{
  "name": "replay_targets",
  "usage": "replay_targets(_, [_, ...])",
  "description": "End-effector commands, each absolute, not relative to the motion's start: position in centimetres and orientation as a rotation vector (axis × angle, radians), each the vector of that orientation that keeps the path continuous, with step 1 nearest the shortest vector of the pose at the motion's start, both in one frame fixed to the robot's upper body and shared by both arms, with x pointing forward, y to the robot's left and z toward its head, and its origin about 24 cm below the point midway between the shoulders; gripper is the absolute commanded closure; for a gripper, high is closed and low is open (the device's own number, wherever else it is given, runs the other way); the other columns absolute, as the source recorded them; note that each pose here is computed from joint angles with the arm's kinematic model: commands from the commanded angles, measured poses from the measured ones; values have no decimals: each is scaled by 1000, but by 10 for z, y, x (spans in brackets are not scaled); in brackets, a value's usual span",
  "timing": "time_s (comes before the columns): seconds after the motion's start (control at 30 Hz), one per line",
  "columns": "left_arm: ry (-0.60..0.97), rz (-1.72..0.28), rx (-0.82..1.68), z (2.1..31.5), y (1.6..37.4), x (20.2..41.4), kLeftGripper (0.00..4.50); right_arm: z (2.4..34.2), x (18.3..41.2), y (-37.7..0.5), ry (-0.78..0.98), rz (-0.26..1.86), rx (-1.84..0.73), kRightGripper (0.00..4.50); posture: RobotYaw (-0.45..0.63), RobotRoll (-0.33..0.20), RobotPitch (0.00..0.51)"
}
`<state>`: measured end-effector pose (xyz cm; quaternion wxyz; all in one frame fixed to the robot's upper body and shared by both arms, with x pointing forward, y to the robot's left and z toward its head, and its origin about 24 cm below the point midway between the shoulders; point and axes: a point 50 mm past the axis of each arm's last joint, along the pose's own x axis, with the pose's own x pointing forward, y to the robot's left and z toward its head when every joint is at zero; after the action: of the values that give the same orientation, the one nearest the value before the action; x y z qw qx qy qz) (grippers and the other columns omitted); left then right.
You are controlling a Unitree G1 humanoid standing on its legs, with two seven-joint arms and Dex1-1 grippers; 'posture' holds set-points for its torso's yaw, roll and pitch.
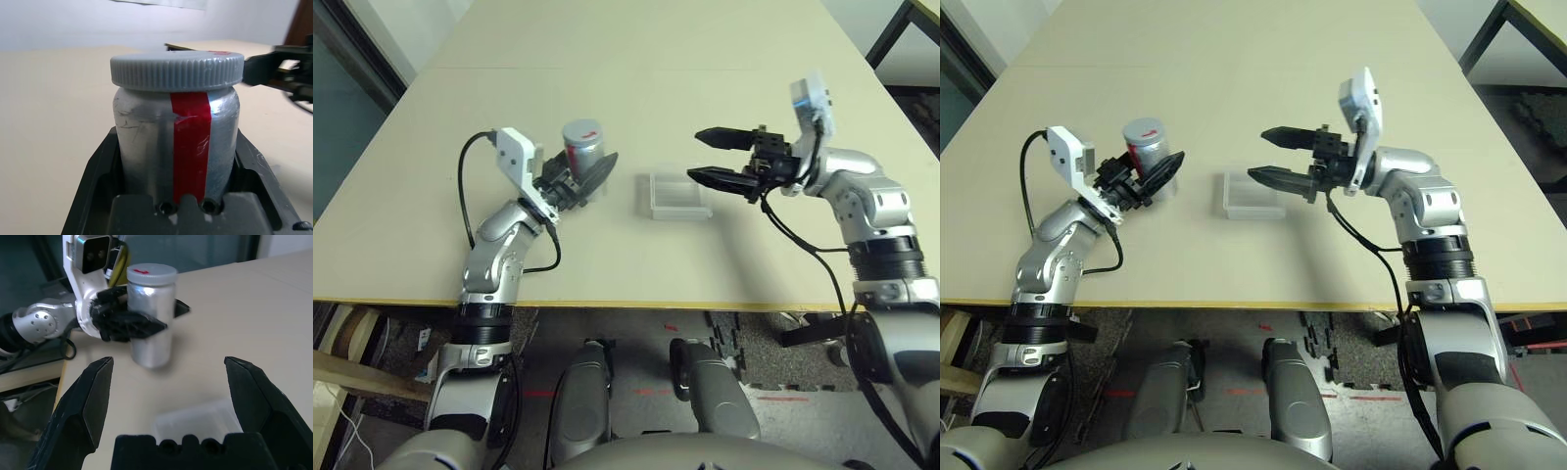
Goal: Pour the medicine from the bottle into the box.
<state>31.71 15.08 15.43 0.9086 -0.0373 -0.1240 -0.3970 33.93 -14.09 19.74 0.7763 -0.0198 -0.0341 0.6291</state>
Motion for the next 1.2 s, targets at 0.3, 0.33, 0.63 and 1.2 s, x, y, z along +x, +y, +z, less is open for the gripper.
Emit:
replay_targets(0.3, [-253, -915, -62, 154, 133, 325, 1793, 209, 359, -108, -105, 1397, -17, 0, -52, 0, 152])
replay_targets(0.33, [-252, -918, -61, 154, 132, 325, 1793, 209, 360, -106, -107, 1401, -16, 0, -52, 0, 151])
replay_targets(0.63, [-246, -930, -53, 150, 128, 326, 1793, 213, 363, -89, -134, 1445, -11, 0, -47, 0, 149])
replay_targets(1.2, [-250, -943, -41, 149, 123, 328, 1793, 213, 362, -72, -148, 1491, -9, 0, -41, 0, 143])
